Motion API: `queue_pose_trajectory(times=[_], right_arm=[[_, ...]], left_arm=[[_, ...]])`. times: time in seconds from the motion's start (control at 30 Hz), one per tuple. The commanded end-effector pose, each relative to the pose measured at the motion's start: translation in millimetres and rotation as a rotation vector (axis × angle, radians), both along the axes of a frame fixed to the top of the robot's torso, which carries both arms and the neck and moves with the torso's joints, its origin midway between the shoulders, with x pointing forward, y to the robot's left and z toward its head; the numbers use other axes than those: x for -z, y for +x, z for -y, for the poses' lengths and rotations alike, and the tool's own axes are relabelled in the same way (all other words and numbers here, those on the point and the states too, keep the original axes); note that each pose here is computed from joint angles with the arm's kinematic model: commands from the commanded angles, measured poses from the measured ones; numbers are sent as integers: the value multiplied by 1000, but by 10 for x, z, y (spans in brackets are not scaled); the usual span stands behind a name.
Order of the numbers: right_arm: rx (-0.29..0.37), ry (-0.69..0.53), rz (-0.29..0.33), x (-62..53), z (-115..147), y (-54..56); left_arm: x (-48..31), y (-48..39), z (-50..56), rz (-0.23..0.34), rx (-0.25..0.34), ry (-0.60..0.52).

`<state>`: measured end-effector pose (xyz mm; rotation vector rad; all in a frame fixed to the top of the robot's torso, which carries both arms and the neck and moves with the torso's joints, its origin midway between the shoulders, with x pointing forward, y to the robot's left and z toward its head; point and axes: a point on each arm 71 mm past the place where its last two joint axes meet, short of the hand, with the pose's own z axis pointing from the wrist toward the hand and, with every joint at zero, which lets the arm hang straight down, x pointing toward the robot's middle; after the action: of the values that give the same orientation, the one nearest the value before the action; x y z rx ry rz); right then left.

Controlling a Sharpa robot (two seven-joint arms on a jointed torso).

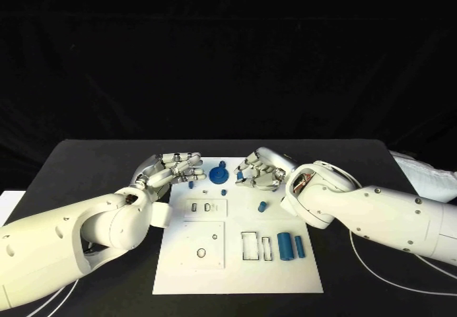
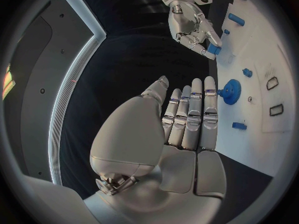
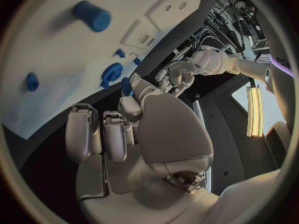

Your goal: Assemble the parts on the task board

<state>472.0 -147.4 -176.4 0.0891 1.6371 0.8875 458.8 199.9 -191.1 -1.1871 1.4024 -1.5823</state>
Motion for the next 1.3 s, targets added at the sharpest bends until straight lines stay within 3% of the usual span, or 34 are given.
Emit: queue_pose_trajectory(times=[0.03, 0.33, 0.73, 1.3], right_arm=[[0, -46, -12, 52, -136, -68], [-53, -92, 2, 163, -445, -176], [-66, -138, -31, 425, -668, -205], [-80, -183, -53, 502, -696, -200]], left_arm=[[-6, 14, -21, 4, -3, -17], [-1, 37, -73, 7, -19, -13], [-5, 32, -69, 7, -17, -15], [-6, 28, -58, 5, -12, -17]])
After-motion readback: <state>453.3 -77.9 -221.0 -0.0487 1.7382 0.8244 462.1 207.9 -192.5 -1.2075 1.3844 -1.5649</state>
